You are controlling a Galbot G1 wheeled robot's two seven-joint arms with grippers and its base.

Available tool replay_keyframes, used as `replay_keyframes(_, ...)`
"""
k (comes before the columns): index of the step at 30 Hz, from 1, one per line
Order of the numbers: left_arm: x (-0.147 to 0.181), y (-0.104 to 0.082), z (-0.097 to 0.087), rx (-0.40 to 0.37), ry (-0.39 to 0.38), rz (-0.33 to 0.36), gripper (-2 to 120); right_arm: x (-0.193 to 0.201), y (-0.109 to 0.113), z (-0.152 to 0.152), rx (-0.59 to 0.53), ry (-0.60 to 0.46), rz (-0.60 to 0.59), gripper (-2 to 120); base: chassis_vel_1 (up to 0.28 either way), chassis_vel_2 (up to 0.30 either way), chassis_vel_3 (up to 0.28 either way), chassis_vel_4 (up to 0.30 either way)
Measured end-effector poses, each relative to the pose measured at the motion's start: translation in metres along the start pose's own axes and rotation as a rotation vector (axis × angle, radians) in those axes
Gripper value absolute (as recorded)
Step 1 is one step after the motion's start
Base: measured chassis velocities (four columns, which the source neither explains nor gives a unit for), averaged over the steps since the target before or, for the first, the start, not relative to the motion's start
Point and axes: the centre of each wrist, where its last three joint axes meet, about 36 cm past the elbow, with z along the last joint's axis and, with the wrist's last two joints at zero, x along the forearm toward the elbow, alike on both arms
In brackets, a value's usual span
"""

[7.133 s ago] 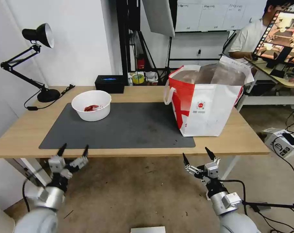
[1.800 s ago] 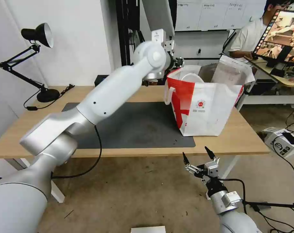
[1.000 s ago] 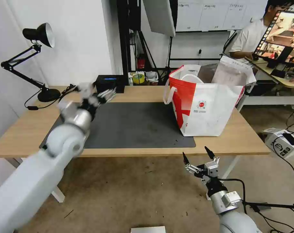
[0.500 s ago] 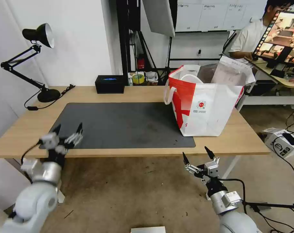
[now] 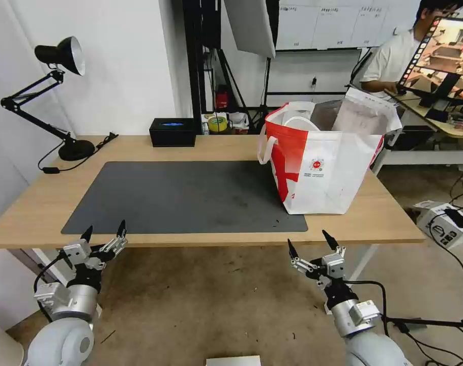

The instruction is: Pick up the trash from the table and place it into the takeout bag.

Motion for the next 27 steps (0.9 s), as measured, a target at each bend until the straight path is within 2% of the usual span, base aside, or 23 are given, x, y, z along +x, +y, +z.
replay_keyframes(27, -0.0024, -0.0013, -0.0006, 0.003, 0.000, 0.004, 100, 0.0000, 0.0000, 0.0000, 0.000, 0.000, 0.000, 100, 0.000, 0.000, 0.000, 0.000)
